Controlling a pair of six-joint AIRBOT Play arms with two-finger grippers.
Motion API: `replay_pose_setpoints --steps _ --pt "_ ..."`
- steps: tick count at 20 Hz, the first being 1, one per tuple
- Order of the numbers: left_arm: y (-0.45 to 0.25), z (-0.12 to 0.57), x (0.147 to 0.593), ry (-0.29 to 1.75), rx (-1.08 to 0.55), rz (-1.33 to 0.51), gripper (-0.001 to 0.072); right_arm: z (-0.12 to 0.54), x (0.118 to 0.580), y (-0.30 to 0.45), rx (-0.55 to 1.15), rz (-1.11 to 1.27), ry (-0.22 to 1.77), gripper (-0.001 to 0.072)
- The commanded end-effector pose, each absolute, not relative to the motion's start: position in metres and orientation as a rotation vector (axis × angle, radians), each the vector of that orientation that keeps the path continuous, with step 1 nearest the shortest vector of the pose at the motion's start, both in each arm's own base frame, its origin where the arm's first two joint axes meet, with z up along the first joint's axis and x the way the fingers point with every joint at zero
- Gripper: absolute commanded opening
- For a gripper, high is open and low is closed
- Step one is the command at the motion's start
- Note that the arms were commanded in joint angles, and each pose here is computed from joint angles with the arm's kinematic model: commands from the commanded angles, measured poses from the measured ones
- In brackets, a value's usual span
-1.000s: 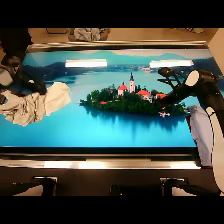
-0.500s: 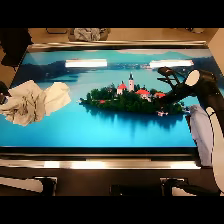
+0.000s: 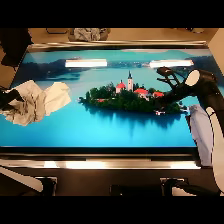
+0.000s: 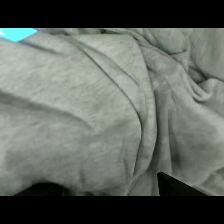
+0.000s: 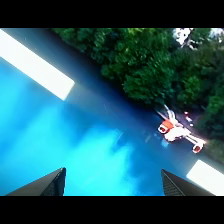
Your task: Fold the shirts.
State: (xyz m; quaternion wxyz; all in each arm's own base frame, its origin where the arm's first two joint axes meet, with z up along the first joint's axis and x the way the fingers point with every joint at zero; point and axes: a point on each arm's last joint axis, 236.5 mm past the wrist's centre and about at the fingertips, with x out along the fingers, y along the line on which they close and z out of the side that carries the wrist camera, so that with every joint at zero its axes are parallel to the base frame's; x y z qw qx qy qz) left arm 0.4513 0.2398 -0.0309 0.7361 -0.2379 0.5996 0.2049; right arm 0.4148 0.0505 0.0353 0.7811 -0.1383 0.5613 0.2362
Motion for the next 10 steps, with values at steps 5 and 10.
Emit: replay_pose_setpoints --steps 5,10 --pt "0.237 -0.092 0.47 1.338 -0.549 0.395 0.0654 0.038 0.415 0.062 -0.237 0.529 1.202 0.0694" --pt "0.23 -0.036 0.486 1.223 -0.543 0.348 0.0032 0.04 0.409 0.066 -0.216 0.544 1.218 0.0683"
